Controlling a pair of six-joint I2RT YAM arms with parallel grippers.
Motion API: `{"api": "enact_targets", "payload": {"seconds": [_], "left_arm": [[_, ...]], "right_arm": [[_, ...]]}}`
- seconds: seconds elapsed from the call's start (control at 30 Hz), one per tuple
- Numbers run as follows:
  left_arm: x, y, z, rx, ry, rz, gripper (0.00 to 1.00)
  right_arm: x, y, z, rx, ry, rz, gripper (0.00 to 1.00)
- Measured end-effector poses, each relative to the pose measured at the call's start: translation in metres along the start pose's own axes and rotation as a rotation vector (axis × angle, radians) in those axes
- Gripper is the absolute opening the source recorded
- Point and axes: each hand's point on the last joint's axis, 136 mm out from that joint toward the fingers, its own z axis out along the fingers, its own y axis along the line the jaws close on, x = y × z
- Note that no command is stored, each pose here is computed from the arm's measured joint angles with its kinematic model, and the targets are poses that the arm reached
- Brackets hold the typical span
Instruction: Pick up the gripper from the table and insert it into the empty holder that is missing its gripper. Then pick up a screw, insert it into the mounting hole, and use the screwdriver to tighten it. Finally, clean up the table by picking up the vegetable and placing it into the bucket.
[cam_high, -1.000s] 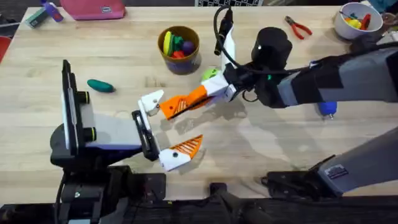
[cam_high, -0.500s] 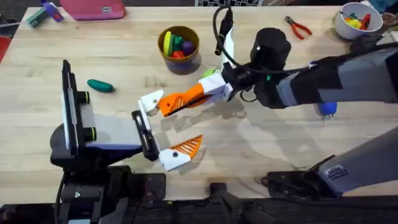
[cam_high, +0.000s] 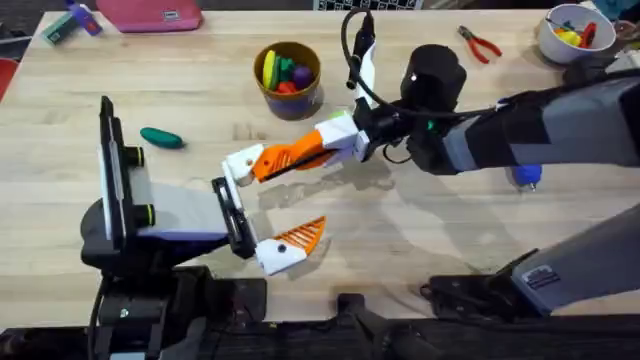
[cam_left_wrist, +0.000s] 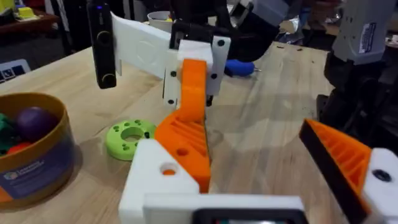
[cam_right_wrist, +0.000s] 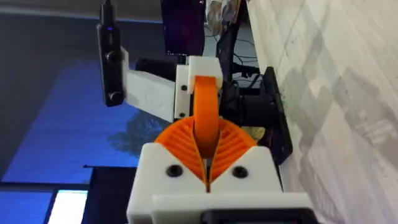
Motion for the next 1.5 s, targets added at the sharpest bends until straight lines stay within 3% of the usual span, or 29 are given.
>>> {"api": "enact_targets", "payload": {"seconds": [1.5], "left_arm": [[0.0,0.003,0.0,-0.018,0.0,0.005,0.987]], "right_arm": [[-0.009,0.002,0.023,0.017,-0.04,0.002,0.009]]}}
